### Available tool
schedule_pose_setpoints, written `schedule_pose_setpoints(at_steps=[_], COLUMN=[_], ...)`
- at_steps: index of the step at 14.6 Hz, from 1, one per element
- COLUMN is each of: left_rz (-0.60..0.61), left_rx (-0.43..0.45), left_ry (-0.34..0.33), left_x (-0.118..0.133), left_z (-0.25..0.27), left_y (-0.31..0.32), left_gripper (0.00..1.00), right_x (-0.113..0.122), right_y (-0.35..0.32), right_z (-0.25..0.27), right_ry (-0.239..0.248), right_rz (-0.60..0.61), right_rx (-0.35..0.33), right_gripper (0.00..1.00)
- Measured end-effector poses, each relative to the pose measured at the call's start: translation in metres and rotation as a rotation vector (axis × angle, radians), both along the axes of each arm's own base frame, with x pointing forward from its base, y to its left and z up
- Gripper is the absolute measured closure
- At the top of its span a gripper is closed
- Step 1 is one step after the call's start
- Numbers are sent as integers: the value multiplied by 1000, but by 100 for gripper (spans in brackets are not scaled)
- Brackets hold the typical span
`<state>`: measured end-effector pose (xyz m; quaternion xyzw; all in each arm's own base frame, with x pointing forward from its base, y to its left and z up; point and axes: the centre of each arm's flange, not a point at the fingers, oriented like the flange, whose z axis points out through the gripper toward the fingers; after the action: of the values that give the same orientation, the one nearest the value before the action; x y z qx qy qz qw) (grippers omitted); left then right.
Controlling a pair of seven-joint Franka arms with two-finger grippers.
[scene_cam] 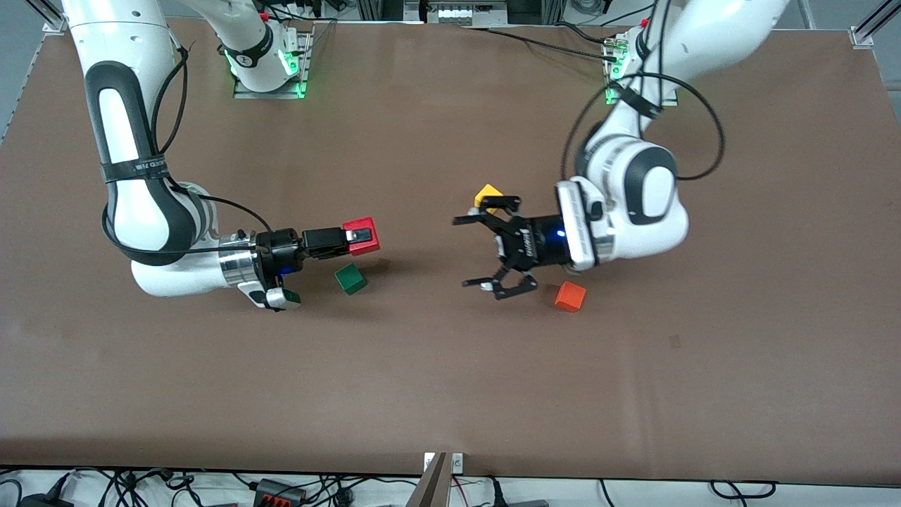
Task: Pass red block to right arm, stack on blue
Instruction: 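Carry the red cube over the blue cube while the left gripper withdraws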
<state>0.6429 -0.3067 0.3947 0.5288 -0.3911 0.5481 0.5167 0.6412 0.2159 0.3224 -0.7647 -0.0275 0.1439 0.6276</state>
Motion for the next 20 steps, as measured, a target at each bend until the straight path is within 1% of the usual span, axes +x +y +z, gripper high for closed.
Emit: schedule_pose_setpoints(at_steps=[2, 3, 4, 6, 8, 10, 12, 15, 17, 18, 20], left_rz=[-66, -99, -133, -206, -277, -349, -417, -512, -563, -576, -589], left_rx=[33, 61, 89, 141, 202, 272, 345, 460, 568, 635, 762], left_ry=[12, 17, 25, 60, 112, 178, 248, 358, 452, 490, 573], left_x=[10, 13, 17, 22, 23, 23, 19, 9, 2, -2, -8], left_z=[3, 6, 12, 26, 38, 50, 59, 67, 71, 70, 62], left_y=[33, 47, 59, 81, 103, 126, 146, 163, 173, 177, 186], left_gripper=[0, 0, 0, 0, 0, 0, 0, 0, 0, 0, 0], right_x=[-1, -2, -3, -3, -2, 2, 3, -2, -4, -4, -2], right_y=[-18, -29, -42, -76, -109, -146, -183, -229, -261, -275, -293], right_z=[-9, -14, -19, -23, -21, -16, -15, -17, -16, -14, -9], right_ry=[-18, -29, -41, -66, -89, -118, -126, -104, -95, -95, -109], right_rz=[48, 79, 112, 177, 221, 234, 260, 299, 303, 297, 282], right_rx=[-110, -178, -255, -421, -567, -713, -851, -1008, -1105, -1141, -1196], right_gripper=[44, 44, 44, 44, 44, 44, 44, 44, 44, 44, 44])
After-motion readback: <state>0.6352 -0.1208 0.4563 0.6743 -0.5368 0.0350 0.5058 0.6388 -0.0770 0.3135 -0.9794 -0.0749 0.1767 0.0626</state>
